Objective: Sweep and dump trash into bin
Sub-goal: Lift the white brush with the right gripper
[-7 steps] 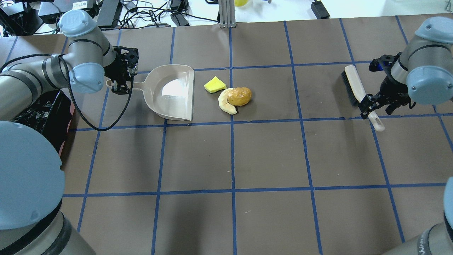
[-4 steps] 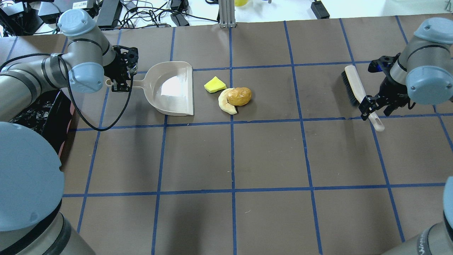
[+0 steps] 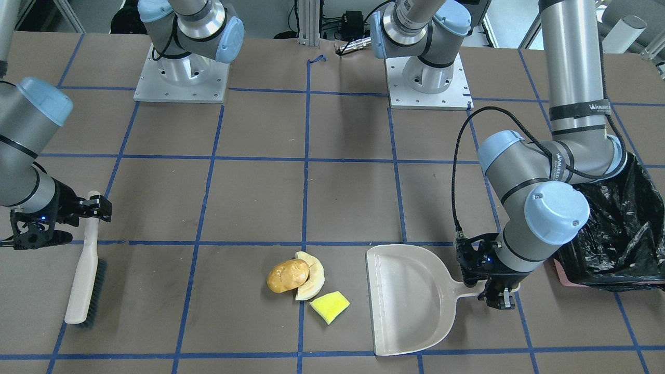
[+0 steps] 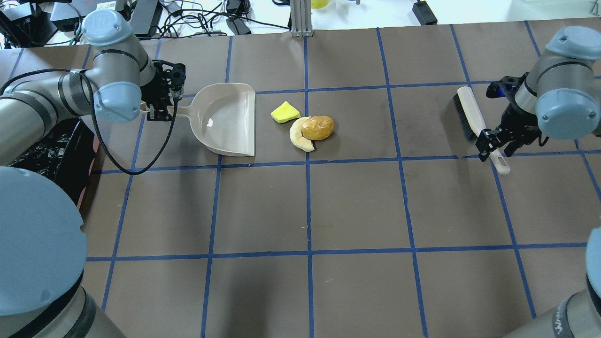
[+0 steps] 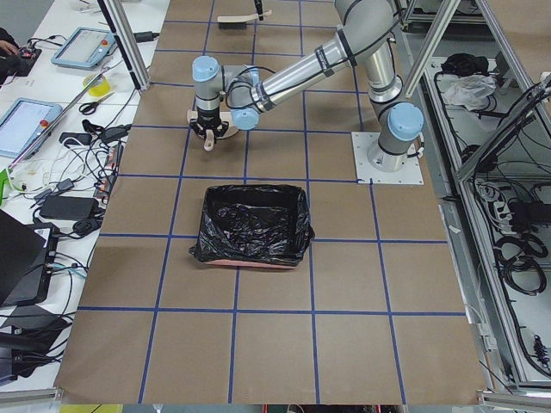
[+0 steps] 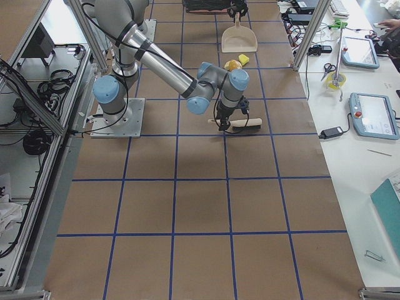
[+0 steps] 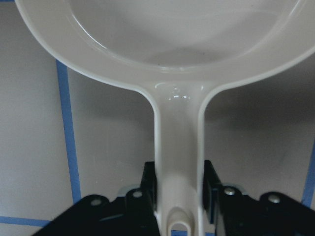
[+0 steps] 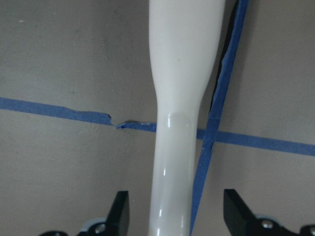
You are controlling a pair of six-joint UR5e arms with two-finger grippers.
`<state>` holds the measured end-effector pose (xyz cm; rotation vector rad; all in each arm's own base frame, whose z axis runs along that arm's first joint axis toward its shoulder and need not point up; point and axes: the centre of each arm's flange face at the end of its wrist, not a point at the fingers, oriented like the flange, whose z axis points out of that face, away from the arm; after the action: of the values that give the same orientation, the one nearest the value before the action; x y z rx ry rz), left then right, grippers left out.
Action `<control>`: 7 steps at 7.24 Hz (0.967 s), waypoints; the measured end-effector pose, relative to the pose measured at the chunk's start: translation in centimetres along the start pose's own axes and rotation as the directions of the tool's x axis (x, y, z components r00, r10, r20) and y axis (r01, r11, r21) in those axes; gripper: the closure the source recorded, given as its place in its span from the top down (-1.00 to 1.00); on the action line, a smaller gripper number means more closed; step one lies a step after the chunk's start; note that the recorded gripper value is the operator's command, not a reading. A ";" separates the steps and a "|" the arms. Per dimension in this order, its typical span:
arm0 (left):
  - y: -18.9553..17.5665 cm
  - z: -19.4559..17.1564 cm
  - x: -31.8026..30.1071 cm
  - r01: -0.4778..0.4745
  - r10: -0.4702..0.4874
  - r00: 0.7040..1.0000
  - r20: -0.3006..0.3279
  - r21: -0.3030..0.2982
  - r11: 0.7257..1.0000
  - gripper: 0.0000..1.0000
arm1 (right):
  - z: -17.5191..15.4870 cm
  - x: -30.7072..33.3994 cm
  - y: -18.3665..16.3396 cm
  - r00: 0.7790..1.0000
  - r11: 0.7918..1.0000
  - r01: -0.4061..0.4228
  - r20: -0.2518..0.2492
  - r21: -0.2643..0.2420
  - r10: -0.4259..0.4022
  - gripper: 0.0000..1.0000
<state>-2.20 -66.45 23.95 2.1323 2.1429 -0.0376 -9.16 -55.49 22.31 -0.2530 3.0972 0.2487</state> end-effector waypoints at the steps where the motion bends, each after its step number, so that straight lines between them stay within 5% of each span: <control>1: -0.1 0.1 0.0 -0.016 0.016 1.000 -0.001 -0.001 1.000 -1.00 | 0.1 0.1 -0.1 1.000 1.000 -0.003 0.000 -0.001 0.003 0.27; 5: -0.4 0.2 0.0 -0.043 0.043 0.999 -0.001 -0.001 0.999 -1.00 | -0.5 0.0 -0.1 1.000 1.000 -0.011 -0.004 0.006 0.011 0.24; 6: -0.4 0.2 0.0 -0.043 0.043 0.999 -0.001 -0.001 0.999 -1.00 | -0.5 0.0 -0.1 1.000 1.000 -0.010 -0.003 0.006 0.010 -0.37; 7: -0.4 0.2 0.0 -0.042 0.042 0.999 -0.001 0.000 0.999 -1.00 | -0.5 0.0 -0.1 1.000 1.000 -0.010 -0.001 0.005 0.010 -0.74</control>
<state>-2.54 -66.49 23.68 2.1768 2.0980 -0.0319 -9.14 -55.68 22.78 -0.2378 3.1007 0.2416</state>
